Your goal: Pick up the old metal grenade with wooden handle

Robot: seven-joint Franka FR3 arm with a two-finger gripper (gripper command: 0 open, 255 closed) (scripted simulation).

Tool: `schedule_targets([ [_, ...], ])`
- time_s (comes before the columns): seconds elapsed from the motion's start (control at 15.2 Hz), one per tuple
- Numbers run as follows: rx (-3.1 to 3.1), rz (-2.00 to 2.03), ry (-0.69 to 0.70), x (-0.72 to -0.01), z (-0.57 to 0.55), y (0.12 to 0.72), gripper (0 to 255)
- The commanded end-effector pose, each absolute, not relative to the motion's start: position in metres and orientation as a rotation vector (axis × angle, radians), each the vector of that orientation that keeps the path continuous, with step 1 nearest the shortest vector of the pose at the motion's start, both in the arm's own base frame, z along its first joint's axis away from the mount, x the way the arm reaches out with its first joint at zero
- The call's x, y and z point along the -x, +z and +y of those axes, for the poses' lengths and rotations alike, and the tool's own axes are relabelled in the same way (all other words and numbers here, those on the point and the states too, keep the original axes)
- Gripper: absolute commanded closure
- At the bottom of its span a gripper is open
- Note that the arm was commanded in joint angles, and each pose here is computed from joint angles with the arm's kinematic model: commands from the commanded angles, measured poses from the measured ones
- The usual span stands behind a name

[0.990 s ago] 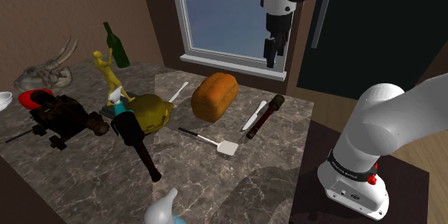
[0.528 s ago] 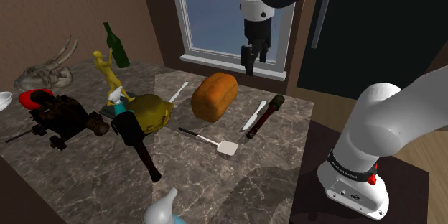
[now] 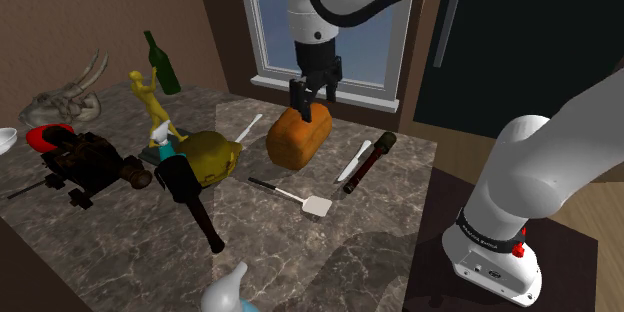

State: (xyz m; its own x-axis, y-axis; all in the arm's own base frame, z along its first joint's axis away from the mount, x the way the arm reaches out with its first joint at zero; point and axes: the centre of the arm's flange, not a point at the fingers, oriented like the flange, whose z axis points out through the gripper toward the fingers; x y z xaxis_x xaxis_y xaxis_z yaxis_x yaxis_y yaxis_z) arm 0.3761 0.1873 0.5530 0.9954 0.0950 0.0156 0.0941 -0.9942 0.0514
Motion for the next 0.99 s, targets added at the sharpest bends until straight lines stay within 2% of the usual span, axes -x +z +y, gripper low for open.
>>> schedule_targets([
  [0.0,-3.091,0.132,0.036,-0.383,0.214,0.553,0],
  [0.92,-3.103,0.047,0.093,-0.440,0.386,0.553,0],
])
